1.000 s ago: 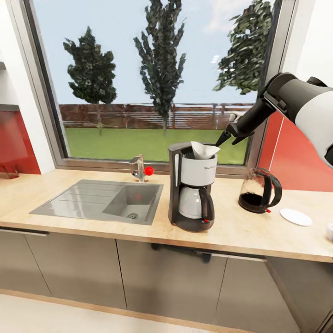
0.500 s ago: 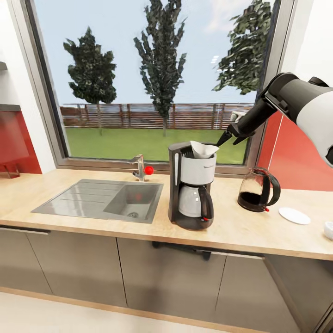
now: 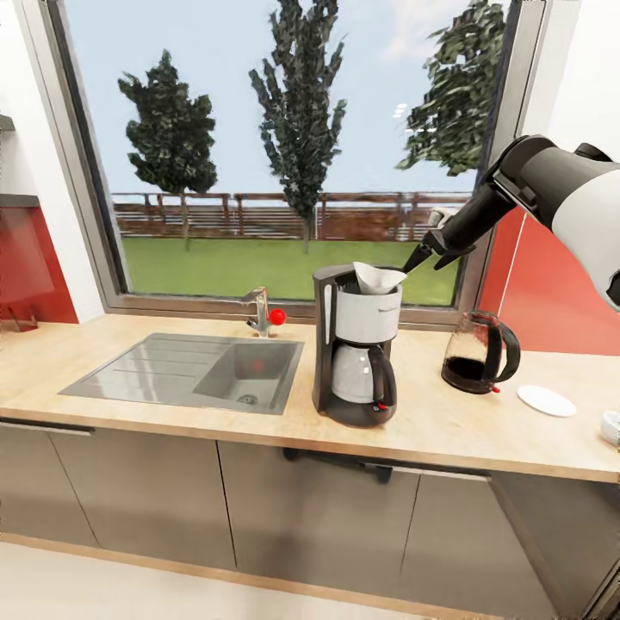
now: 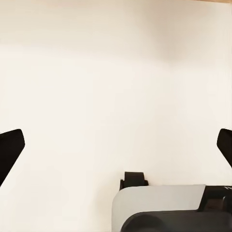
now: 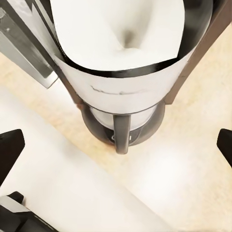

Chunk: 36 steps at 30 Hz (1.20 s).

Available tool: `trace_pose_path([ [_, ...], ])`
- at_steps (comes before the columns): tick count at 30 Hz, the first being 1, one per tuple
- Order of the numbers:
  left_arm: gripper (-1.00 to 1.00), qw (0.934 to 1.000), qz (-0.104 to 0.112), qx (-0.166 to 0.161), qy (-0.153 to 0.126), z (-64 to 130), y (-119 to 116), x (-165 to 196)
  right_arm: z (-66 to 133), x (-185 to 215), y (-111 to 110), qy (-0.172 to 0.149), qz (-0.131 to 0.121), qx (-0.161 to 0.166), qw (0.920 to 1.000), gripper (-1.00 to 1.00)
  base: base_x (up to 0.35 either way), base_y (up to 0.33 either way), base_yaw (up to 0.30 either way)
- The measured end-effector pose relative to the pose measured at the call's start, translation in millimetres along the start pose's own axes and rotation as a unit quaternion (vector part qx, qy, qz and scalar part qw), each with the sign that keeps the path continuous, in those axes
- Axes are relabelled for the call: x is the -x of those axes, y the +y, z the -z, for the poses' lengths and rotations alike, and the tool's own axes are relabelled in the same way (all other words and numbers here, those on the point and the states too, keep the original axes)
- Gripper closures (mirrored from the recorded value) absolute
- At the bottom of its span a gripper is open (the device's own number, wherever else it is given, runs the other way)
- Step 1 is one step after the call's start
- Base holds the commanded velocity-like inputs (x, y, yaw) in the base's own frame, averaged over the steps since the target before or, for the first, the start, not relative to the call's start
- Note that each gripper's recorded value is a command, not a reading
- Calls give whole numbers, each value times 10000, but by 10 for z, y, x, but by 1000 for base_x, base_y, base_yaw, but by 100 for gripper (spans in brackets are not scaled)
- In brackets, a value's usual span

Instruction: Set up a coffee station on the kitchen countertop: keep the coffee maker on the countertop, move the bottle of coffee from the kitchen shelf to the counter next to the coffee maker, place a paper coffee filter on top of the coffee maker, put the saucer next to the coffee maker with the coffee cup on the saucer, and place the electric kettle next to the coffee maker.

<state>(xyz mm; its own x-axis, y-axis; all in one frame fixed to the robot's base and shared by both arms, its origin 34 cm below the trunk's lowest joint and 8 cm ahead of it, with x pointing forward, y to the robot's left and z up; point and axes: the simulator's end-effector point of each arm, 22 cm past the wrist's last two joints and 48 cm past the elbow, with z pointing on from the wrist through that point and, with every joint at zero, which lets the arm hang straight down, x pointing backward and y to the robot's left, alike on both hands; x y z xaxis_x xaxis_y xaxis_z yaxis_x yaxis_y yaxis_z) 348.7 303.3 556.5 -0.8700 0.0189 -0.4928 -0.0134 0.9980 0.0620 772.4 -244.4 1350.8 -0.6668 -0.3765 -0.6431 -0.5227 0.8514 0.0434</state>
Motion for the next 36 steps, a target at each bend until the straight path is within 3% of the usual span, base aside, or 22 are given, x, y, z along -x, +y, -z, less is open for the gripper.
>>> trace_pose_path([
  [30, -100, 10000, 1, 4, -1, 1, 1, 0, 21, -28, -54, 3, -34, -37, 10000, -100, -70, -11, 0],
  [36, -100, 10000, 0, 1, 2, -1, 0, 0, 5, -27, -52, 7, -31, -26, 10000, -100, -288, 0, 0],
])
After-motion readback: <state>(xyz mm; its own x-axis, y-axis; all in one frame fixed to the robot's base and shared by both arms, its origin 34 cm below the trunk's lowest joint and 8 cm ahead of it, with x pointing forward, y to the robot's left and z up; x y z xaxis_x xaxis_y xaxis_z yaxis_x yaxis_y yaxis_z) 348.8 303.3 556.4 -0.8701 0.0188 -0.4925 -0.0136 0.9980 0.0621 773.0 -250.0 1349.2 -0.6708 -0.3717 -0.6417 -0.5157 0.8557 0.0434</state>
